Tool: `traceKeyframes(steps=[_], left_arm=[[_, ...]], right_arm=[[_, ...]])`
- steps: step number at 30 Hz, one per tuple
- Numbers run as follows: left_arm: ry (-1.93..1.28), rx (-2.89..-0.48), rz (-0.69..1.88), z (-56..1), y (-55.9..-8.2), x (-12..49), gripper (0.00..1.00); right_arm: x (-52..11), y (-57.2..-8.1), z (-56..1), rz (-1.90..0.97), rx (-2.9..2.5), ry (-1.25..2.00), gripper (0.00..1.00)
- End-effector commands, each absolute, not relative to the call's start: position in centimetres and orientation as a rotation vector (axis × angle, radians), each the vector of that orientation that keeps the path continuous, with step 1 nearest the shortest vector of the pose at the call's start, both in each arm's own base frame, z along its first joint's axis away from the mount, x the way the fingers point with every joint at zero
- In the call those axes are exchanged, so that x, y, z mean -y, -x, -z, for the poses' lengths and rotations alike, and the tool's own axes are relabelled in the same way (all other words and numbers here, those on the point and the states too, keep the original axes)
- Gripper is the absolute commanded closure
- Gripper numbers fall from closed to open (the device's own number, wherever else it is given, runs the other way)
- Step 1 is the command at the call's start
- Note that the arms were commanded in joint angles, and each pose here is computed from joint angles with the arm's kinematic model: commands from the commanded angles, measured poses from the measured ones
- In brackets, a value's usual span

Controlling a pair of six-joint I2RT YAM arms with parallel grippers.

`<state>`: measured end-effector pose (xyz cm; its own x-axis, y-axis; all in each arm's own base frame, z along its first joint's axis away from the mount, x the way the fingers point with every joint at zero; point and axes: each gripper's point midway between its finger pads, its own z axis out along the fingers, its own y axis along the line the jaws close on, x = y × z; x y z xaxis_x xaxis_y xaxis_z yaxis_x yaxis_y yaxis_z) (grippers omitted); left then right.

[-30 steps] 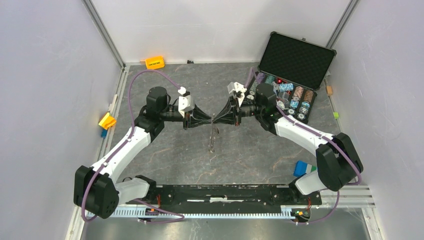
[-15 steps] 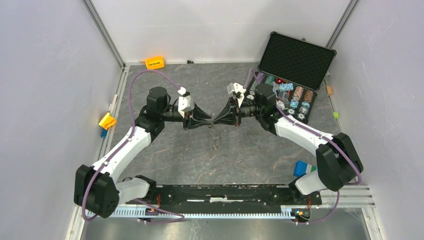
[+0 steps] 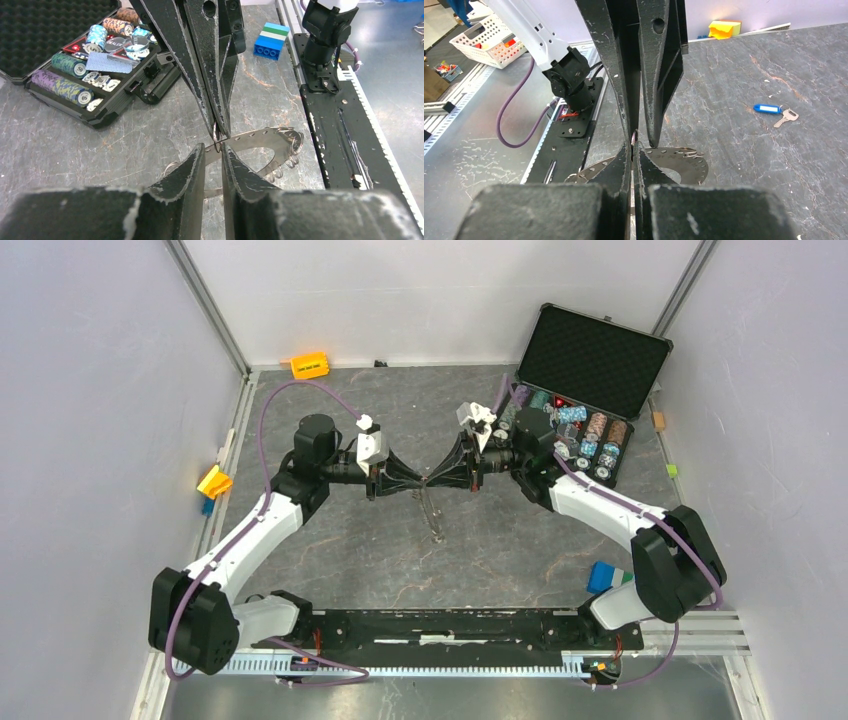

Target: Put the keys on the keyring

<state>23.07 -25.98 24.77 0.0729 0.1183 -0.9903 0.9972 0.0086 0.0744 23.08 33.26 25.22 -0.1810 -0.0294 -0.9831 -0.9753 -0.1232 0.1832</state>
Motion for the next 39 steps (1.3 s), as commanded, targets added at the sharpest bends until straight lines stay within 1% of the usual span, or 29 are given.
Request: traceKeyframes(steps=[1, 8, 17, 20, 22, 24, 25, 27, 29, 30, 31, 32, 35, 39], left_arm=[[-1.32, -1.244, 1.105, -24.7, -23.0, 26.0, 0.77], [-1.292, -1.246, 1.118, -25.4, -23.3, 26.2, 0.83], [-1.266, -1.252, 1.139, -25.9, -23.5, 26.5, 0.85], [-1.262, -1.26, 1.141, -25.7, -23.5, 26.4, 0.9], [-1.261, -1.261, 1.137, -25.7, -23.6, 26.4, 0.97], [-1.253, -1.268, 1.126, -25.8, -23.7, 26.4, 0.98], [-1.254, -1.273, 1.109, -25.7, -23.7, 26.2, 0.98], [-1.268, -1.319, 1.039, -25.1, -24.2, 25.7, 0.98], [-1.285, -1.402, 0.961, -24.2, -24.6, 25.0, 0.98], [-1.306, -1.434, 0.922, -24.0, -24.7, 24.8, 0.98], [-1.335, -1.46, 0.882, -23.6, -24.8, 24.5, 0.98], [-1.354, -1.504, 0.837, -23.3, -24.9, 24.2, 0.98], [-1.423, -1.57, 0.735, -23.1, -24.7, 23.9, 0.98], [-1.498, -1.619, 0.592, -22.9, -24.4, 23.6, 0.98]], right_arm=[[-33.3, -22.5, -27.4, -1.426, -1.194, 1.235, 1.0], [-33.4, -22.6, -27.1, -1.424, -1.201, 1.229, 1.0], [-33.4, -22.9, -26.5, -1.404, -1.214, 1.23, 1.0], [-33.4, -22.9, -26.6, -1.404, -1.212, 1.23, 1.0], [-33.4, -22.9, -26.5, -1.404, -1.213, 1.231, 1.0], [-33.3, -22.8, -26.3, -1.401, -1.216, 1.234, 1.0], [-33.3, -22.9, -26.2, -1.392, -1.219, 1.237, 0.97], [-33.2, -23.3, -25.7, -1.348, -1.237, 1.252, 0.87], [-33.0, -24.3, -24.8, -1.25, -1.281, 1.285, 0.75], [-32.8, -24.8, -24.4, -1.193, -1.293, 1.304, 0.71], [-32.7, -25.3, -24.5, -1.149, -1.3, 1.314, 0.64], [-32.5, -25.5, -24.4, -1.118, -1.303, 1.325, 0.59], [-32.4, -25.4, -24.8, -1.083, -1.292, 1.344, 0.54], [-32.7, -25.0, -24.8, -1.084, -1.285, 1.361, 0.53]])
